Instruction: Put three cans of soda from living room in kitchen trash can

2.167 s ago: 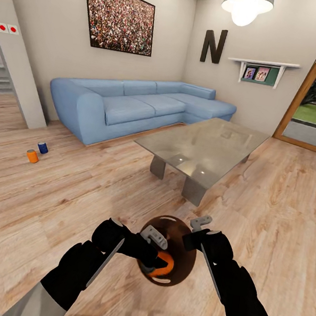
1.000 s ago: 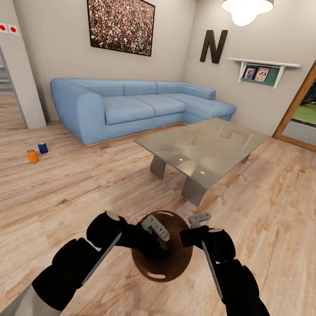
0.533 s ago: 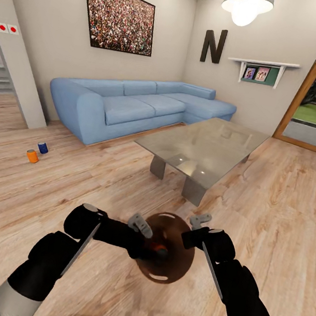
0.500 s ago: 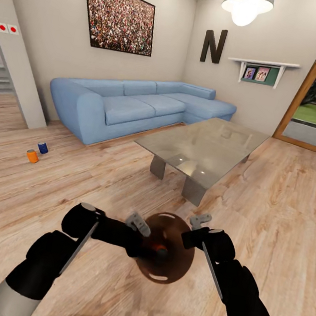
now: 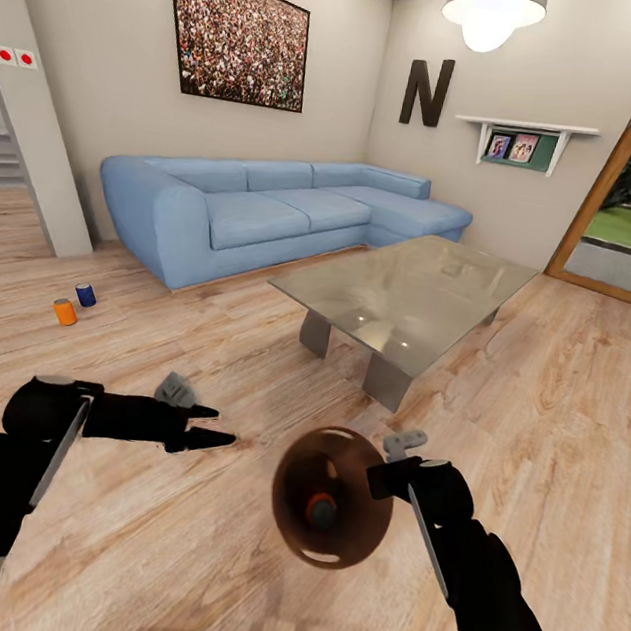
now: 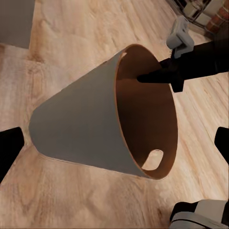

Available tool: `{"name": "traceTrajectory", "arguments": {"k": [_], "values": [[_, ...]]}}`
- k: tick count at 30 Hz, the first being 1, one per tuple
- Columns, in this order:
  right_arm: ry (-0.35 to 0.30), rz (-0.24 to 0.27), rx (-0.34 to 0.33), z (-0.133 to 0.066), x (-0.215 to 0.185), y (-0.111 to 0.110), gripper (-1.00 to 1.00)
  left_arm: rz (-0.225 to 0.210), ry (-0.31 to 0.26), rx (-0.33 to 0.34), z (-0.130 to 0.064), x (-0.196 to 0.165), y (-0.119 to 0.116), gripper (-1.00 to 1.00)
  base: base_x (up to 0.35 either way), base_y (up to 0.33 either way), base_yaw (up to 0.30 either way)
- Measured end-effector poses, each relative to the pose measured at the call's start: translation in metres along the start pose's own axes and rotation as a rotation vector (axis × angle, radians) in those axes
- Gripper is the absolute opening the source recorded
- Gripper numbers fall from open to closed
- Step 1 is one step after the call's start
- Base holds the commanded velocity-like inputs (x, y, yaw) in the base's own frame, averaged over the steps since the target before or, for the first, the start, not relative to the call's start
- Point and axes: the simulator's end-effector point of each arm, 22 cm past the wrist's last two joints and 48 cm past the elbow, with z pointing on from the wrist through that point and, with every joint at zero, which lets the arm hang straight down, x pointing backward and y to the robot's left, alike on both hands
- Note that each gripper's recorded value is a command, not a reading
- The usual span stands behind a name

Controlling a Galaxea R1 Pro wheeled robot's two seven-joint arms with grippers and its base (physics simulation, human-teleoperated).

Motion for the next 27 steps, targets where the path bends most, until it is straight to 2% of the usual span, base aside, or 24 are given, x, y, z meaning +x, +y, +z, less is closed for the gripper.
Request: {"name": "traceTrajectory", "arguments": {"k": [2, 5, 6, 8, 10, 11, 12, 15, 21, 27], "values": [[0.002, 0.000, 0.003, 0.000, 0.001, -0.001, -1.00, -0.003, -0.024, -0.024, -0.012, -0.003, 0.010, 1.00, 0.000, 0.000, 0.000], [0.005, 0.012, -0.004, 0.000, 0.004, -0.003, -1.00, -0.013, -0.089, -0.086, -0.041, -0.006, 0.034, 1.00, 0.000, 0.000, 0.000], [0.007, 0.047, -0.012, 0.000, 0.006, -0.010, -1.00, -0.002, -0.113, -0.107, -0.049, -0.005, 0.042, 1.00, 0.000, 0.000, 0.000], [0.008, 0.072, 0.027, -0.001, 0.009, -0.030, -1.00, 0.014, -0.121, -0.127, -0.052, 0.001, 0.048, 1.00, 0.000, 0.000, 0.000], [0.010, 0.073, 0.078, -0.003, 0.011, -0.048, -1.00, 0.019, -0.116, -0.137, -0.051, 0.013, 0.052, 1.00, 0.000, 0.000, 0.000], [0.010, 0.082, 0.082, -0.003, 0.012, -0.052, -1.00, 0.021, -0.112, -0.144, -0.050, 0.021, 0.055, 1.00, 0.000, 0.000, 0.000], [0.009, 0.107, 0.070, -0.003, 0.013, -0.054, -1.00, 0.030, -0.104, -0.162, -0.048, 0.035, 0.061, 1.00, 0.000, 0.000, 0.000], [0.005, 0.139, 0.051, -0.004, 0.013, -0.055, -1.00, 0.048, -0.096, -0.206, -0.047, 0.053, 0.072, 1.00, 0.000, 0.000, 0.000], [0.008, 0.129, 0.119, -0.008, 0.021, -0.087, -1.00, 0.083, -0.107, -0.306, -0.040, 0.081, 0.097, 1.00, 0.000, 0.000, 0.000], [-0.052, 0.137, 0.106, -0.008, 0.029, -0.093, -1.00, 0.117, -0.133, -0.384, -0.029, 0.111, 0.104, 1.00, 0.000, 0.000, 0.000]]}}
